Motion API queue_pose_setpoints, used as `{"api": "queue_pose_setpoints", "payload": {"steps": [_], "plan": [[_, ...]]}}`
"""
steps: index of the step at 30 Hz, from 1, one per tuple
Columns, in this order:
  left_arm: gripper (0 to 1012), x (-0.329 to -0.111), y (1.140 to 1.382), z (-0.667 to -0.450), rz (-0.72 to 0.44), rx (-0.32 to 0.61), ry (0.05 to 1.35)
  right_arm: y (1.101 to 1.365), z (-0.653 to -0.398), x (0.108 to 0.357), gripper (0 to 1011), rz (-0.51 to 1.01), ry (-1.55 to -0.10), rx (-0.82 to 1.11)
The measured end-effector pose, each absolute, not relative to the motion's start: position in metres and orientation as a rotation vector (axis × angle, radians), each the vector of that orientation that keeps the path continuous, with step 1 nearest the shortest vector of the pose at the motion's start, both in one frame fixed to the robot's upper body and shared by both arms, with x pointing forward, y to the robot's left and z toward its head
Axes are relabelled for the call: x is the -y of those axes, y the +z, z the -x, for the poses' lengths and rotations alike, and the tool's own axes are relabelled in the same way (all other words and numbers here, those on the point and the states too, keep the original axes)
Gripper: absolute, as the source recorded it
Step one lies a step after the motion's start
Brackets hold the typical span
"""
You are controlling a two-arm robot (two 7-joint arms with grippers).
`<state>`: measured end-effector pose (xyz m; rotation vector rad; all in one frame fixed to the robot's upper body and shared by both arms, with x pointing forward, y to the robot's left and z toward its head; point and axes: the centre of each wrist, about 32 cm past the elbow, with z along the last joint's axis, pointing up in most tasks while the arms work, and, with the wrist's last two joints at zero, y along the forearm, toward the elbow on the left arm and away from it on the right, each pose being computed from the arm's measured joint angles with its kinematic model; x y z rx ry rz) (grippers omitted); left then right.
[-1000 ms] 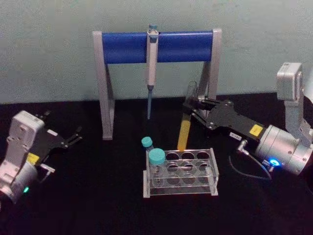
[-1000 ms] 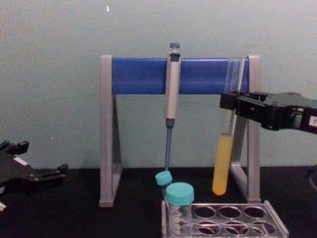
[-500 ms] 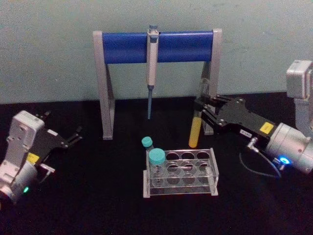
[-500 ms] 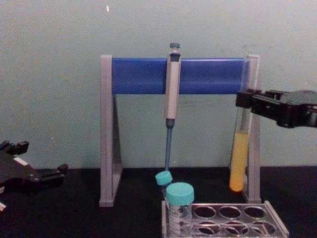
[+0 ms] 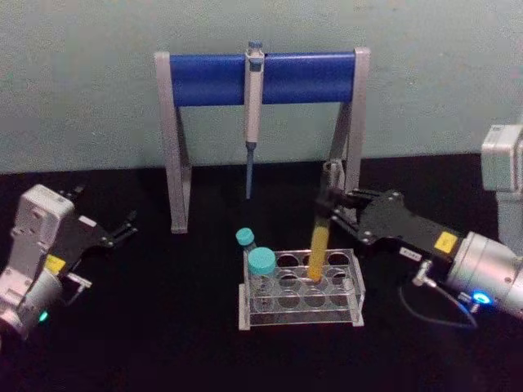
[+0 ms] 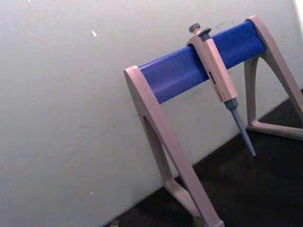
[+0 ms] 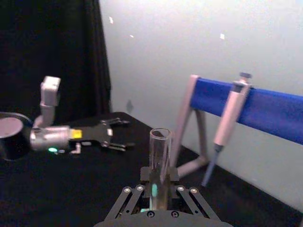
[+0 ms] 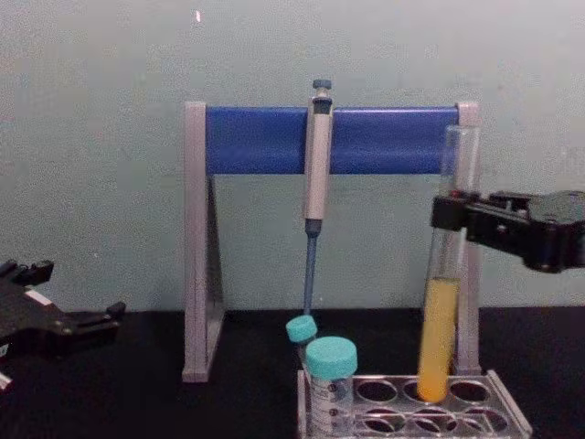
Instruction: Pick up the test tube from the test tube rack, shake it, then place it back into the test tube rack.
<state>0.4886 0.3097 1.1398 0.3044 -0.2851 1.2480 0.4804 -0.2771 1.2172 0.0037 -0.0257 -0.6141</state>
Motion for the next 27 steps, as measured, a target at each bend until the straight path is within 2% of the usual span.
{"api": "queue_pose_setpoints", "payload": {"steps": [11,27], "plan": [[1001,-0.310,1.140,-0.489,-0.304,0.285,1.248,1.219,-0.501,0.258,229,-0.038,-0.593,0.033],[1001,-0.310,1.140,-0.489,-0.304,0.285,1.248,1.220,-0.510,0.264,229,-0.019,-0.659,0.048]]}}
